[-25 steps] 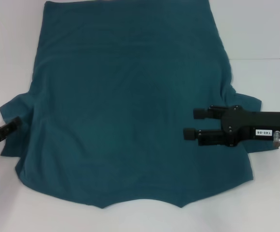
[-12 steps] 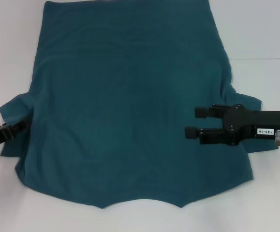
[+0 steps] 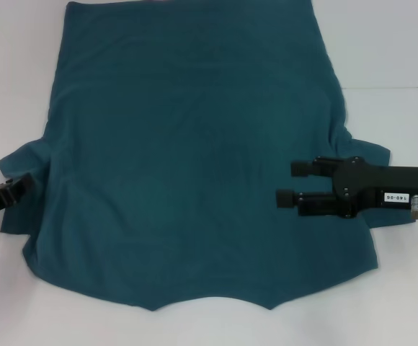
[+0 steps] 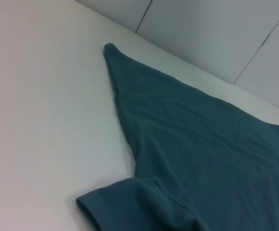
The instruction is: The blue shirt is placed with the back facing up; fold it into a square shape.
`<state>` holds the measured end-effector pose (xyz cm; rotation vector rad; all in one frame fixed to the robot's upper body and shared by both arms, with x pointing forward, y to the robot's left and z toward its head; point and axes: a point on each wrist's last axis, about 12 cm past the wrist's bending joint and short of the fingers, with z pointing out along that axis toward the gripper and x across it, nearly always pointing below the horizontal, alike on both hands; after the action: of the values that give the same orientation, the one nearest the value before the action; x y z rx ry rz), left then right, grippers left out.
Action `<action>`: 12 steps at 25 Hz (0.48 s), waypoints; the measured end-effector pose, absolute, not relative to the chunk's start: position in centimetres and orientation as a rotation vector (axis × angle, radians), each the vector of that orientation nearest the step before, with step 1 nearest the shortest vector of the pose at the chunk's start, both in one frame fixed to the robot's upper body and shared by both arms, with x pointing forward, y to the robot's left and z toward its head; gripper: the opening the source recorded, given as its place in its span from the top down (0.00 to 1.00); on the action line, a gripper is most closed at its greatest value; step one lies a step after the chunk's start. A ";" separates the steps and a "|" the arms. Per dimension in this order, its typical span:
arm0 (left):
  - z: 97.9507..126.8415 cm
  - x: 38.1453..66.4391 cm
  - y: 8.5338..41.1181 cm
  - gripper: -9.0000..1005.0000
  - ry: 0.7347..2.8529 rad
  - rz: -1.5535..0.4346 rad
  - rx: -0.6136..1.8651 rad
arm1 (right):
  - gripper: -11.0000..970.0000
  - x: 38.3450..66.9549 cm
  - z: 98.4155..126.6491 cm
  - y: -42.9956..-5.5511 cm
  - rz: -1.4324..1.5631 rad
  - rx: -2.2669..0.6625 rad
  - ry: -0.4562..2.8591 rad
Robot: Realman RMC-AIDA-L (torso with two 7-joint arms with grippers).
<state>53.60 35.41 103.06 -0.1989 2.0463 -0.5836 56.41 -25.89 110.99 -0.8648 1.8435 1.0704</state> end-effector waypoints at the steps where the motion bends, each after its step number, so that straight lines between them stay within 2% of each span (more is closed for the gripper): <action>1: 103.1 53.6 35.4 0.56 2.046 -0.583 -0.199 | 0.08 56.4 111.0 -25.9 1.071 -0.864 1.841; 7: 103.1 53.6 35.5 0.69 2.046 -0.580 -0.197 | 0.08 56.4 111.0 -25.9 1.075 -0.863 1.837; 9: 103.1 53.6 35.5 0.88 2.046 -0.578 -0.197 | 0.08 56.3 110.9 -25.8 1.077 -0.862 1.837; 12: 103.2 53.7 35.8 0.94 2.044 -0.566 -0.196 | 0.08 56.3 110.9 -25.8 1.081 -0.862 1.837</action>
<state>53.69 35.77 103.24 -0.1963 2.0442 -0.5661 56.27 -25.82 110.88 -0.8615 1.8374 1.0813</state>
